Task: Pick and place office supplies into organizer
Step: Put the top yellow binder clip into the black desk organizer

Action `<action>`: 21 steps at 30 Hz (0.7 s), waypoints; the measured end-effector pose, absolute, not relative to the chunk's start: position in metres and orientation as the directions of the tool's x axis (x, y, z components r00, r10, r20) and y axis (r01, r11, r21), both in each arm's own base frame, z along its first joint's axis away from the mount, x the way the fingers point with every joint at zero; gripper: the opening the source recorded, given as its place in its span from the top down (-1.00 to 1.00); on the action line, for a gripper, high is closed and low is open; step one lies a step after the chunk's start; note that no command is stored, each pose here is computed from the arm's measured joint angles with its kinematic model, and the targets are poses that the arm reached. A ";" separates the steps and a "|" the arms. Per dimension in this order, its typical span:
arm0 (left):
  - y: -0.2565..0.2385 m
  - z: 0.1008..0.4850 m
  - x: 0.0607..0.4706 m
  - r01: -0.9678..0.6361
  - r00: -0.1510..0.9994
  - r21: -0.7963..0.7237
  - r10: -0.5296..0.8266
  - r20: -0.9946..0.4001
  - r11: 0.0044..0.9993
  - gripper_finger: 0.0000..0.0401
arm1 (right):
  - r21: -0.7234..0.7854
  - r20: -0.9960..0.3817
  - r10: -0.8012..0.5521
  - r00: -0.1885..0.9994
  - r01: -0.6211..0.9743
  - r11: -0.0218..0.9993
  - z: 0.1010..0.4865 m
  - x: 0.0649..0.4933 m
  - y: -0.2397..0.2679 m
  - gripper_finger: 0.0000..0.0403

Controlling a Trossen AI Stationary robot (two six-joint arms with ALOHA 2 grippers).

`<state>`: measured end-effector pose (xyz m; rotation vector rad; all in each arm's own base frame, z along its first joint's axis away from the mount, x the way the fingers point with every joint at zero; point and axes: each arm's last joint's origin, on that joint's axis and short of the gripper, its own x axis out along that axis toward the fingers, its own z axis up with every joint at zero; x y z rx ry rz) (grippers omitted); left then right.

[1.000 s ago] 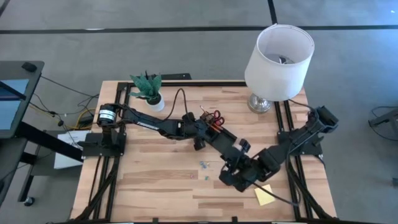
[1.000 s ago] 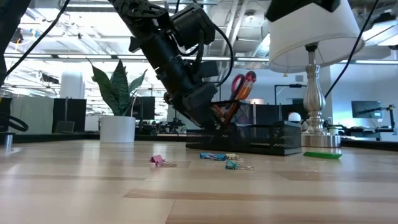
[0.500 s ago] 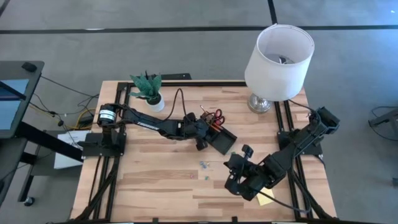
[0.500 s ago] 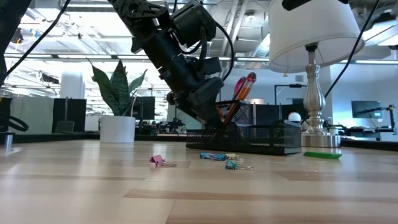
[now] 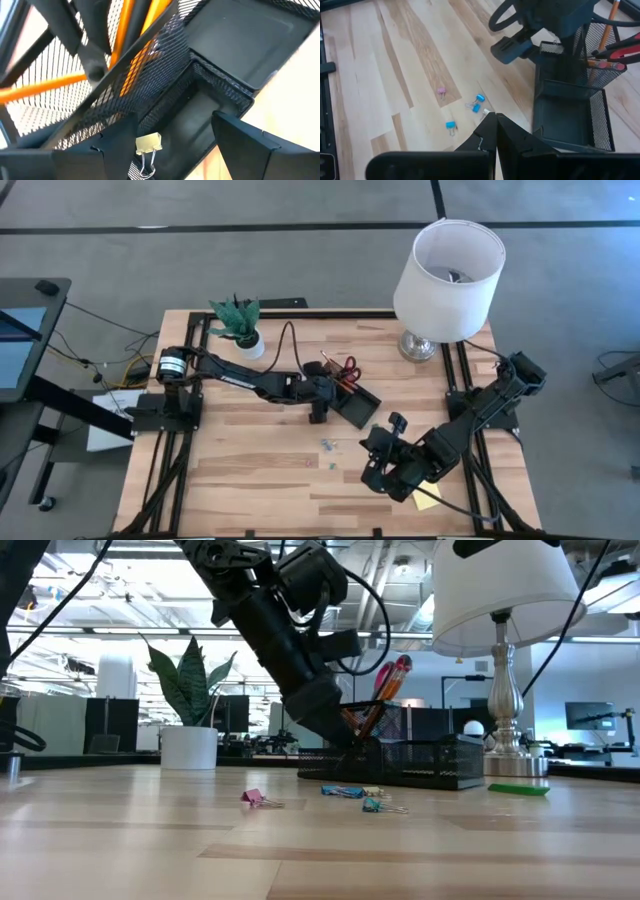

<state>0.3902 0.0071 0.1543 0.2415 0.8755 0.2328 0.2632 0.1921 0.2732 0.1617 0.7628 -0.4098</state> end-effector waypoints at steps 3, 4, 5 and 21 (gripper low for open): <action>0.007 0.154 0.390 -0.066 0.620 0.327 0.296 -0.727 0.943 -0.30 | -0.010 -0.701 -0.304 0.645 0.416 0.909 0.273 0.263 0.192 1.00; 0.007 0.155 0.390 -0.054 0.620 0.336 0.295 -0.727 0.940 -0.31 | -0.024 -0.705 -0.311 0.637 0.417 0.909 0.272 0.262 0.191 1.00; 0.007 0.155 0.390 -0.042 0.621 0.344 0.295 -0.726 0.938 -0.32 | -0.046 -0.710 -0.324 0.625 0.419 0.907 0.272 0.261 0.189 1.00; 0.003 0.157 0.392 0.017 0.633 0.438 0.329 -0.701 0.899 -0.32 | -0.171 -0.747 -0.471 0.470 0.549 0.818 0.267 0.265 0.151 1.00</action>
